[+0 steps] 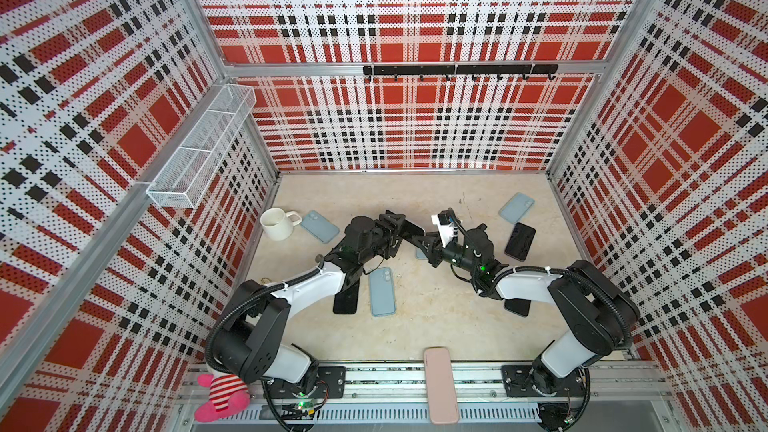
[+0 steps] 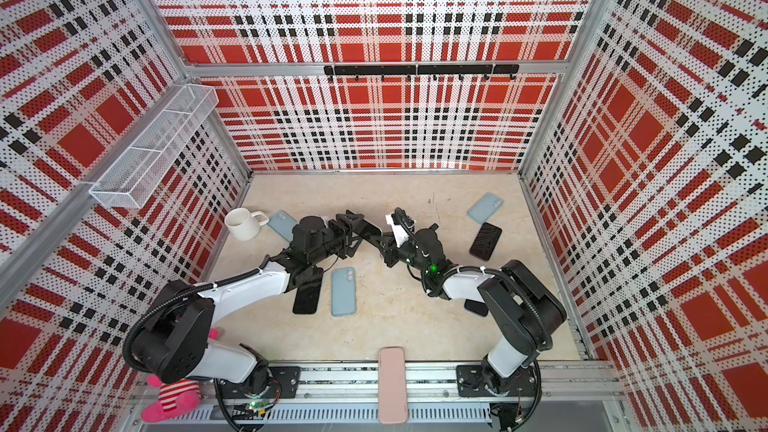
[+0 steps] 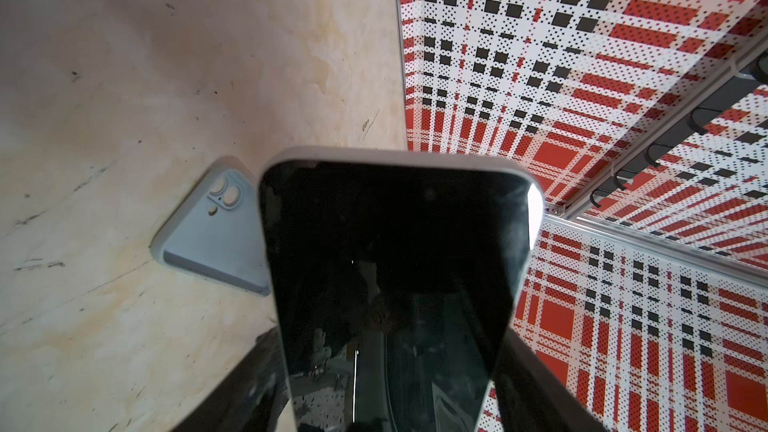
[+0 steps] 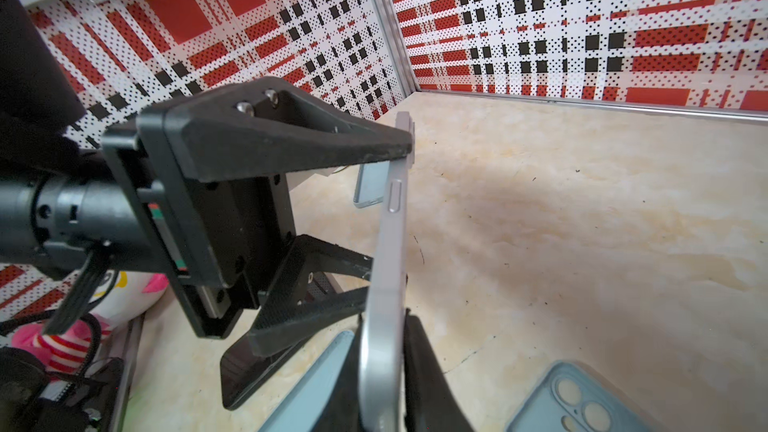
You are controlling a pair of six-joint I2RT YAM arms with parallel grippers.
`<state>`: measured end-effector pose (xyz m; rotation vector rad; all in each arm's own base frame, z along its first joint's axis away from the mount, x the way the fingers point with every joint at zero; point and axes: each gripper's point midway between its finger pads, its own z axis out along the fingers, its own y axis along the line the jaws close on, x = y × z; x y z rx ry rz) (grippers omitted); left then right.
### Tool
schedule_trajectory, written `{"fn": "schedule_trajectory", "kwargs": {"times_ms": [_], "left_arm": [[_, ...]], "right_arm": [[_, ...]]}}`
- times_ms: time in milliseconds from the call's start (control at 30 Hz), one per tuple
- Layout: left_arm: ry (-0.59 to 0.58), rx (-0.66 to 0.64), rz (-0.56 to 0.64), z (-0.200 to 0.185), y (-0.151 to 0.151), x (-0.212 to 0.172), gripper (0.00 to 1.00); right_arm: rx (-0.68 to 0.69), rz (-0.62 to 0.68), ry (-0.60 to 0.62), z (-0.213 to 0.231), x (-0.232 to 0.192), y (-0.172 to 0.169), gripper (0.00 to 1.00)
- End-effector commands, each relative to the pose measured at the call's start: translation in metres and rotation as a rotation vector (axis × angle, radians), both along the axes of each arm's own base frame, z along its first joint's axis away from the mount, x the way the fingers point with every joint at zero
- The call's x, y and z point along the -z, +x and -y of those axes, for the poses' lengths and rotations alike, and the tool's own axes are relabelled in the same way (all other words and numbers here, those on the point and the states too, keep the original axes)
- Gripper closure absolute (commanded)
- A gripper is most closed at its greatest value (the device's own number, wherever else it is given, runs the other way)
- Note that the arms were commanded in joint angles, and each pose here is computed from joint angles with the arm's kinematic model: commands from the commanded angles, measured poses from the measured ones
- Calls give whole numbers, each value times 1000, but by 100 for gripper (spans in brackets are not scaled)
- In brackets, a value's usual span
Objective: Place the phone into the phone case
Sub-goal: 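Grasp the black phone's edge with the right gripper from the left gripper, then open the left gripper toward the case while the right arm pulls the phone back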
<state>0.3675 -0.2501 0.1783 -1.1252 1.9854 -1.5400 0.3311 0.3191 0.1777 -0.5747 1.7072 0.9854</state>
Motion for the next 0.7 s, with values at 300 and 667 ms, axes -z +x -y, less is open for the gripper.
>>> {"fn": "schedule_trajectory", "kwargs": {"times_ms": [300,667], "left_arm": [[44,23,147,-1,5,-23,16],[721,95,465,-33,17,-52,0]], "right_arm": [[-91,41,76,-7,-54,-15,100],[255,-98,-19,99,-84,33,100]]}}
